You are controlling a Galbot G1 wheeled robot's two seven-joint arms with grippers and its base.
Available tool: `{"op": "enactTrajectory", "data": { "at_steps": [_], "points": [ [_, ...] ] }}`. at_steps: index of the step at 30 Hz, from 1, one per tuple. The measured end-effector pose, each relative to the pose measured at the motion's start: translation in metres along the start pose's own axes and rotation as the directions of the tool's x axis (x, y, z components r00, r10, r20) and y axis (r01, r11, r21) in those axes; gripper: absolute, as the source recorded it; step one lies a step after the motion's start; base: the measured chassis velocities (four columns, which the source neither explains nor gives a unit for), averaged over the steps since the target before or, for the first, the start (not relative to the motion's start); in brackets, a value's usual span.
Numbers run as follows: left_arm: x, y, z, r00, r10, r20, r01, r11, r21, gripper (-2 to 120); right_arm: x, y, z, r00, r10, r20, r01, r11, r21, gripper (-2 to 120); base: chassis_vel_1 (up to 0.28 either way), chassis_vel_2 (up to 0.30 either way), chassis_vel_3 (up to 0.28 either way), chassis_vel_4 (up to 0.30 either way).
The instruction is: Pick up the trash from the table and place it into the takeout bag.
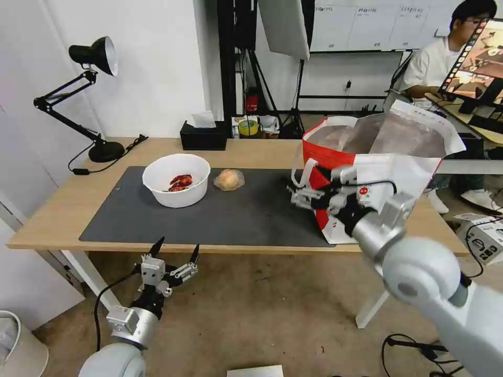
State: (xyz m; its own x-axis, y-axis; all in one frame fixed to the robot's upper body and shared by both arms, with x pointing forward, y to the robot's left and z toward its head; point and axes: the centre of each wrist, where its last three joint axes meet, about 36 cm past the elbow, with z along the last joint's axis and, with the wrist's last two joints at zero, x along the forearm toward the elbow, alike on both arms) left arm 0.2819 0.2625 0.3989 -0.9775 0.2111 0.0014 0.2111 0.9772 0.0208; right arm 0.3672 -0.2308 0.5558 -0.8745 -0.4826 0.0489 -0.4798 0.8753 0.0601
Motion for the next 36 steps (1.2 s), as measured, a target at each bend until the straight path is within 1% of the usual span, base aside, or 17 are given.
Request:
{"op": "enactTrajectory", "data": {
  "at_steps": [2, 3, 5, 6, 8, 9, 12, 13, 15, 16, 18, 19, 21, 23, 25, 30, 36],
  "points": [
    [0.003, 0.001, 0.001, 1.000, -0.005, -0.004, 0.005, 1.000, -0.001, 100, 0.006, 0.008, 0.023, 1.000, 0.017, -0.007, -0.017, 1.000, -0.013, 100, 0.000, 0.000, 0.000, 0.000],
    [0.003, 0.001, 0.001, 1.000, -0.005, -0.004, 0.005, 1.000, -0.001, 100, 0.006, 0.008, 0.023, 1.000, 0.017, -0.007, -0.017, 1.000, -0.013, 100, 0.000, 0.000, 0.000, 0.000],
    [0.004, 0.001, 0.002, 1.000, -0.007, -0.006, 0.007, 1.000, -0.001, 100, 0.010, 0.015, 0.045, 0.999, 0.038, -0.005, -0.038, 0.999, -0.033, 100, 0.000, 0.000, 0.000, 0.000],
    [0.004, 0.001, 0.002, 1.000, -0.007, -0.006, 0.007, 1.000, -0.001, 100, 0.010, 0.015, 0.045, 0.999, 0.038, -0.005, -0.038, 0.999, -0.033, 100, 0.000, 0.000, 0.000, 0.000],
    [0.004, 0.001, 0.003, 1.000, -0.007, -0.007, 0.007, 1.000, 0.000, 100, 0.014, 0.022, 0.064, 0.999, 0.049, 0.004, -0.049, 0.996, -0.073, 100, 0.000, 0.000, 0.000, 0.000],
    [0.004, 0.001, 0.003, 1.000, -0.007, -0.007, 0.007, 1.000, 0.000, 100, 0.014, 0.022, 0.064, 0.999, 0.049, 0.004, -0.049, 0.996, -0.073, 100, 0.000, 0.000, 0.000, 0.000],
    [0.004, 0.000, 0.004, 1.000, -0.006, -0.009, 0.006, 1.000, 0.002, 100, 0.019, 0.028, 0.088, 0.997, 0.074, 0.028, -0.071, 0.993, -0.092, 100, 0.000, 0.000, 0.000, 0.000],
    [0.004, 0.000, 0.004, 1.000, -0.006, -0.009, 0.006, 1.000, 0.002, 100, 0.019, 0.028, 0.088, 0.997, 0.074, 0.028, -0.071, 0.993, -0.092, 100, 0.000, 0.000, 0.000, 0.000],
    [0.004, 0.000, 0.005, 1.000, -0.006, -0.011, 0.006, 1.000, 0.001, 100, 0.023, 0.029, 0.101, 0.995, 0.095, 0.044, -0.091, 0.992, -0.083, 100, 0.000, 0.000, 0.000, 0.000],
    [0.004, 0.000, 0.005, 1.000, -0.006, -0.011, 0.006, 1.000, 0.001, 100, 0.023, 0.029, 0.101, 0.995, 0.095, 0.044, -0.091, 0.992, -0.083, 100, 0.000, 0.000, 0.000, 0.000],
    [0.005, 0.000, 0.006, 1.000, -0.006, -0.014, 0.006, 1.000, 0.001, 100, 0.027, 0.029, 0.113, 0.992, 0.117, 0.053, -0.114, 0.992, -0.060, 100, 0.000, 0.000, 0.000, 0.000],
    [0.005, 0.000, 0.006, 1.000, -0.006, -0.014, 0.006, 1.000, 0.001, 100, 0.027, 0.029, 0.113, 0.992, 0.117, 0.053, -0.114, 0.992, -0.060, 100, 0.000, 0.000, 0.000, 0.000],
    [0.005, 0.001, 0.008, 1.000, -0.006, -0.016, 0.006, 1.000, 0.000, 100, 0.033, 0.031, 0.124, 0.989, 0.143, 0.045, -0.141, 0.989, -0.045, 100, 0.000, 0.000, 0.000, 0.000],
    [0.005, 0.001, 0.008, 1.000, -0.007, -0.017, 0.007, 1.000, 0.000, 100, 0.034, 0.032, 0.126, 0.987, 0.151, 0.044, -0.150, 0.988, -0.043, 100, 0.000, 0.000, 0.000, 0.000],
    [0.006, 0.001, 0.010, 1.000, -0.008, -0.020, 0.008, 1.000, 0.000, 100, 0.038, 0.035, 0.135, 0.981, 0.191, 0.035, -0.190, 0.981, -0.036, 100, 0.000, 0.000, 0.000, 0.000],
    [0.007, 0.003, 0.015, 1.000, -0.012, -0.025, 0.012, 1.000, -0.003, 100, 0.044, 0.040, 0.149, 0.974, 0.226, 0.018, -0.225, 0.974, -0.034, 100, 0.000, 0.000, 0.000, 0.000],
    [0.007, 0.005, 0.019, 0.999, -0.014, -0.032, 0.014, 1.000, -0.008, 100, 0.046, 0.042, 0.156, 0.972, 0.236, 0.005, -0.236, 0.971, -0.029, 100, 0.000, 0.000, 0.000, 0.000]
  ]
}}
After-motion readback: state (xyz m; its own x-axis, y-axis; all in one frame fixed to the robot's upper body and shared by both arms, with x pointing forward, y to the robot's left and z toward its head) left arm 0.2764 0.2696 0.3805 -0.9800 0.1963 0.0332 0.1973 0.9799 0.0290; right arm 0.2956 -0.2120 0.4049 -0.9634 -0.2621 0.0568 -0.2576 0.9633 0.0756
